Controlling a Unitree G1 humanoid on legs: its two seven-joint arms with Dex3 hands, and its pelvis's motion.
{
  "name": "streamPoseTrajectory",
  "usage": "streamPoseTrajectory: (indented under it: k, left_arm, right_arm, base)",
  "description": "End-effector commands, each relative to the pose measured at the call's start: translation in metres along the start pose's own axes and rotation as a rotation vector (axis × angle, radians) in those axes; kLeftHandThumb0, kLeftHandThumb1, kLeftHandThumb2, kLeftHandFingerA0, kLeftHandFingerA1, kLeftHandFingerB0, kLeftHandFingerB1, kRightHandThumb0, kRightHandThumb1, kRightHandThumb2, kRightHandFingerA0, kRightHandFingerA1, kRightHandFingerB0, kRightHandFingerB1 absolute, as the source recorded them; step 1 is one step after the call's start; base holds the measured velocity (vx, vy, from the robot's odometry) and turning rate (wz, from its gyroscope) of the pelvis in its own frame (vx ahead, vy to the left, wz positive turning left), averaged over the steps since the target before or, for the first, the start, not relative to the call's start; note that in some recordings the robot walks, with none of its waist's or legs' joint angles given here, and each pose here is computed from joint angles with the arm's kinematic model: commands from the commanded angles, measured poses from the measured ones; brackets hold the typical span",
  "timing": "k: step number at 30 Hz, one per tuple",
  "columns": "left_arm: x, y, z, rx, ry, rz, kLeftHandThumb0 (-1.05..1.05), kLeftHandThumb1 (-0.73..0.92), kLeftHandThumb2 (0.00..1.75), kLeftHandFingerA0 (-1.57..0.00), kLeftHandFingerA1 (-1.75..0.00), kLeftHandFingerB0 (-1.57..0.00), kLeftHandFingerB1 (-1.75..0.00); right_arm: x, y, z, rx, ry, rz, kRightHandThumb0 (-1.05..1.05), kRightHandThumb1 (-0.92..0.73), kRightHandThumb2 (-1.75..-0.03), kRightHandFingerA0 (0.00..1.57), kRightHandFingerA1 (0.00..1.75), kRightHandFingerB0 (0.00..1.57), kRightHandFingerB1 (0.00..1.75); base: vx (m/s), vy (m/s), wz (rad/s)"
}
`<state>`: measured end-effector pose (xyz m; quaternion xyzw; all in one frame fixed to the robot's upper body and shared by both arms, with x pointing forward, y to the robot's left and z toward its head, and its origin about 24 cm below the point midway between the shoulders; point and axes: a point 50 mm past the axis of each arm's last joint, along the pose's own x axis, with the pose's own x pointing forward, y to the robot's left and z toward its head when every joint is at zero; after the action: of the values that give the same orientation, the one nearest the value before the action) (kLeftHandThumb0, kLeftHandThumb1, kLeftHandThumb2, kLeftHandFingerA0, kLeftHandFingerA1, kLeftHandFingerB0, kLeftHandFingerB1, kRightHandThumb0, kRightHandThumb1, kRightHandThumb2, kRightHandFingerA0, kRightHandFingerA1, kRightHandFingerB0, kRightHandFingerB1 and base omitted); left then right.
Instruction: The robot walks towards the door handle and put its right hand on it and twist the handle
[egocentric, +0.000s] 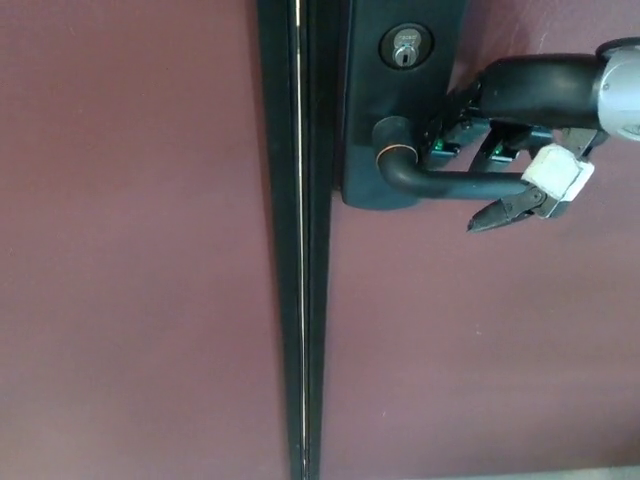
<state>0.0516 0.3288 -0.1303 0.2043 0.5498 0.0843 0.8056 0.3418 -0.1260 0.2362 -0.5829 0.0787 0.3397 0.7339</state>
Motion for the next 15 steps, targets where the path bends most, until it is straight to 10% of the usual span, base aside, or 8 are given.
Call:
streamPoseTrajectory:
  k: [1, 12, 15]
  left_arm:
    - [-0.002, 0.002, -0.005, 0.009, 0.011, -0.006, -0.31, 0.45, 0.6, -0.63, -0.74, -0.44, -0.65]
    - [-0.001, 0.003, -0.002, 0.005, 0.002, -0.008, -0.31, 0.45, 0.6, -0.62, -0.74, -0.44, -0.65]
    - [-0.001, 0.001, -0.002, 0.012, 0.003, 0.001, -0.31, 0.45, 0.6, -0.63, -0.75, -0.45, -0.65]
  right_arm:
    - [0.007, 0.006, -0.008, -0.032, 0.076, 0.069, -0.56, -0.48, -0.55, 0.54, 0.41, 0.51, 0.38]
    - [0.017, 0.007, -0.003, -0.017, 0.115, 0.126, -0.56, -0.41, -0.73, 0.58, 0.55, 0.51, 0.49]
    - [0.029, 0.022, -0.007, -0.036, 0.146, 0.184, -0.5, -0.47, -0.55, 0.6, 0.46, 0.58, 0.41]
  base:
    - [0.0, 0.0, 0.0]
    - [0.0, 0.0, 0.0]
    - [0.0, 0.0, 0.0]
